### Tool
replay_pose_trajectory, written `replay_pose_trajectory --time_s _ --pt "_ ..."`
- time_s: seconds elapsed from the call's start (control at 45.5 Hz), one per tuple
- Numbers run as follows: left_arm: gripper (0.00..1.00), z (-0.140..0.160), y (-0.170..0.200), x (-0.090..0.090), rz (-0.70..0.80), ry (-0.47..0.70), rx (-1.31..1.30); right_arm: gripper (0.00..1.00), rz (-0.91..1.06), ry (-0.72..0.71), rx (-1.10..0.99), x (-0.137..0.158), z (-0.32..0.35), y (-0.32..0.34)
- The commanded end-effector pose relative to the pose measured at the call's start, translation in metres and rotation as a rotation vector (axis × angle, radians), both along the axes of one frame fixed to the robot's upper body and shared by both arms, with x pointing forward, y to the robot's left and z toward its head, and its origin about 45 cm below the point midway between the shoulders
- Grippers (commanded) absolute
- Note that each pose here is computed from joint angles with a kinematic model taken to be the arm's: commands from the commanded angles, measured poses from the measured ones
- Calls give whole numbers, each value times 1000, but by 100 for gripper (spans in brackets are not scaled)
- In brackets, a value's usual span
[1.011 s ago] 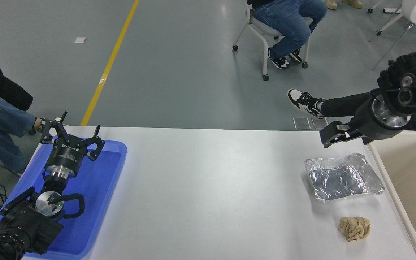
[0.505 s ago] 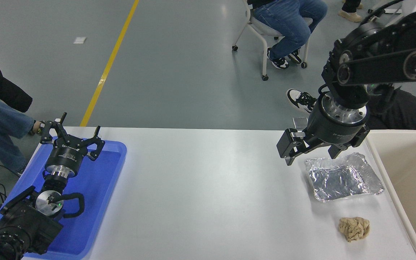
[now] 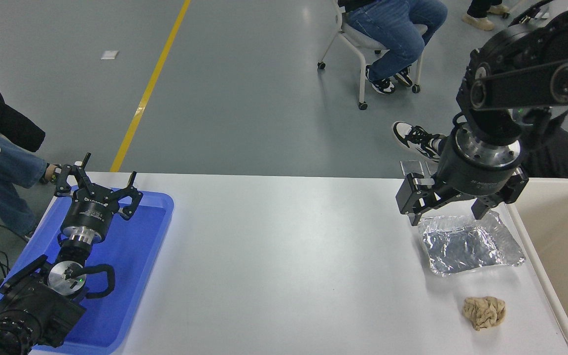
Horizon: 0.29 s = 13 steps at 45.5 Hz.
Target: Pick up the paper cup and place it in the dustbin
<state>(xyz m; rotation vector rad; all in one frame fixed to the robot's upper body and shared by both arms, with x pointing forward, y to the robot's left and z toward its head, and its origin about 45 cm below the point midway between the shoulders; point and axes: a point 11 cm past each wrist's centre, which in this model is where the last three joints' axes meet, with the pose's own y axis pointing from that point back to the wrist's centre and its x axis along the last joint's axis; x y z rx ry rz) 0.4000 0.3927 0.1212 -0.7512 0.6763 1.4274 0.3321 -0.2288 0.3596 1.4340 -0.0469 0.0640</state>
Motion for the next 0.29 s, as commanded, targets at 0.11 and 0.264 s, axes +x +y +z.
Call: replay_pose_trajectory --time_s 0.11,0.264 --pt "100 0 1 0 3 0 1 100 -48 20 13 0 -11 -19" --pt "100 0 0 0 1 -2 0 100 -66 18 34 1 -12 -25"
